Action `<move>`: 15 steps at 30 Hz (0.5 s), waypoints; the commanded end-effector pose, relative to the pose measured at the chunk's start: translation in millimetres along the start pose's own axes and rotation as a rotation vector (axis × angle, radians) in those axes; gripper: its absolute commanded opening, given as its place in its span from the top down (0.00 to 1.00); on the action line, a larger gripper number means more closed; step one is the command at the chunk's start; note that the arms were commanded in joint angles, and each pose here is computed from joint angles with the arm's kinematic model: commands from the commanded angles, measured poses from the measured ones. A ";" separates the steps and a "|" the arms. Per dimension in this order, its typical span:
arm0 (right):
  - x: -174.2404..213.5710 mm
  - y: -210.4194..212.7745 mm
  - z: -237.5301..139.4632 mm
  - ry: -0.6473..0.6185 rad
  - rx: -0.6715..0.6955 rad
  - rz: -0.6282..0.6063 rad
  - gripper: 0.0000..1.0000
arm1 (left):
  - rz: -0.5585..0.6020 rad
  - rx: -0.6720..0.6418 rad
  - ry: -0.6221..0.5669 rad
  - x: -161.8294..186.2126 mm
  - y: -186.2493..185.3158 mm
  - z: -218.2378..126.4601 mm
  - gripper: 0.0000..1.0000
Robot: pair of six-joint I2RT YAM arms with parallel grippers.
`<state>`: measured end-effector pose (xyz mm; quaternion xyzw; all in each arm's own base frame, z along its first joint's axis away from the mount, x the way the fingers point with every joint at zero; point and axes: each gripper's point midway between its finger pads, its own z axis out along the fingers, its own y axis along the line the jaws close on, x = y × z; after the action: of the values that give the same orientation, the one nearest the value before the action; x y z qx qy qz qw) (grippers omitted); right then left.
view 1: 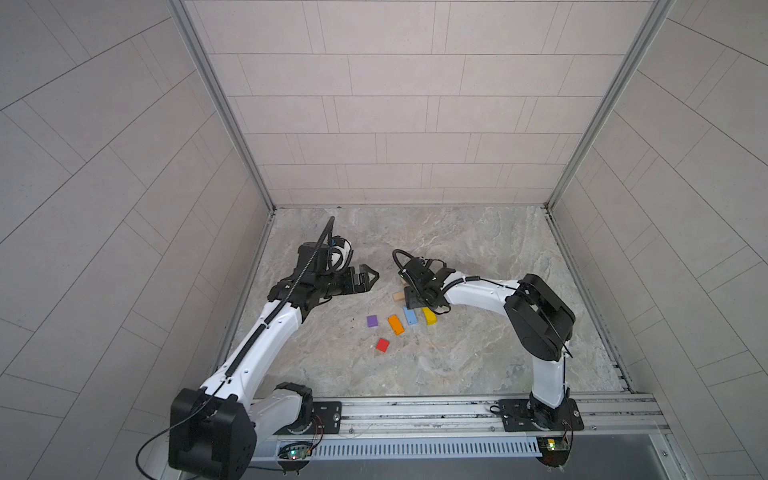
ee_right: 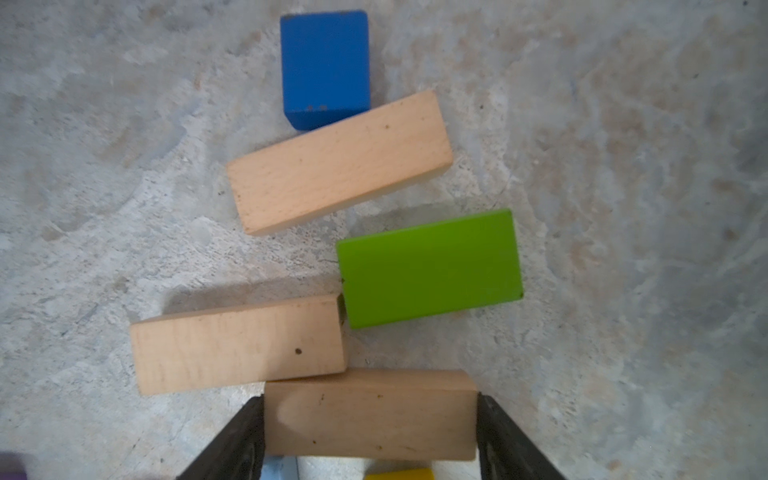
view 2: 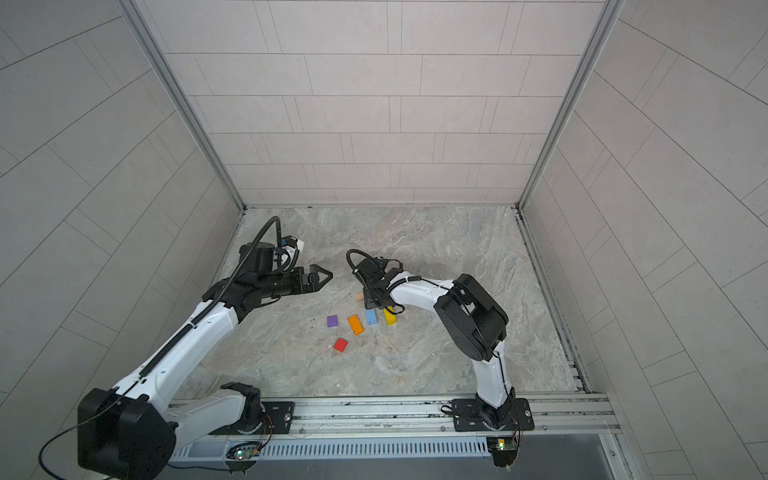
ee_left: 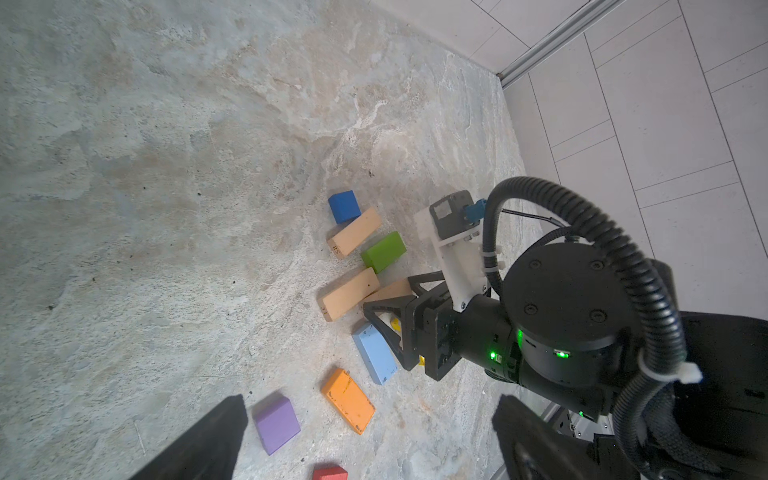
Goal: Build the wood block tower
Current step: 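Grasp the nearest plain wood bar with the right gripper and lift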
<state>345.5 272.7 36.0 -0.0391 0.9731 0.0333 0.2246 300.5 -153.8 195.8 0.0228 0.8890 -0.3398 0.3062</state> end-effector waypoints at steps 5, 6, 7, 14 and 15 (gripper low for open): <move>-8.1 -39.2 -14.4 -0.028 0.058 0.069 0.33 | 0.005 0.043 -0.013 -1.9 -8.6 -1.1 0.00; -8.4 -44.8 -15.1 -0.026 0.061 0.074 0.33 | 0.005 0.048 -0.012 -1.7 -9.1 -0.7 0.00; -9.2 -52.0 -15.7 -0.026 0.068 0.080 0.33 | 0.005 0.051 -0.011 -1.6 -9.7 -0.3 0.00; -6.5 -94.9 -15.0 -0.007 0.091 0.089 0.33 | 0.000 0.064 -0.013 -1.7 -11.2 0.6 0.00; -5.2 -100.5 -14.9 -0.003 0.097 0.080 0.33 | -0.001 0.064 -0.013 -2.1 -11.0 0.8 0.00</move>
<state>354.7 183.9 40.2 0.0246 0.9746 0.0021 0.2226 300.4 -158.9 200.3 0.0241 0.8818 -0.3583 0.3058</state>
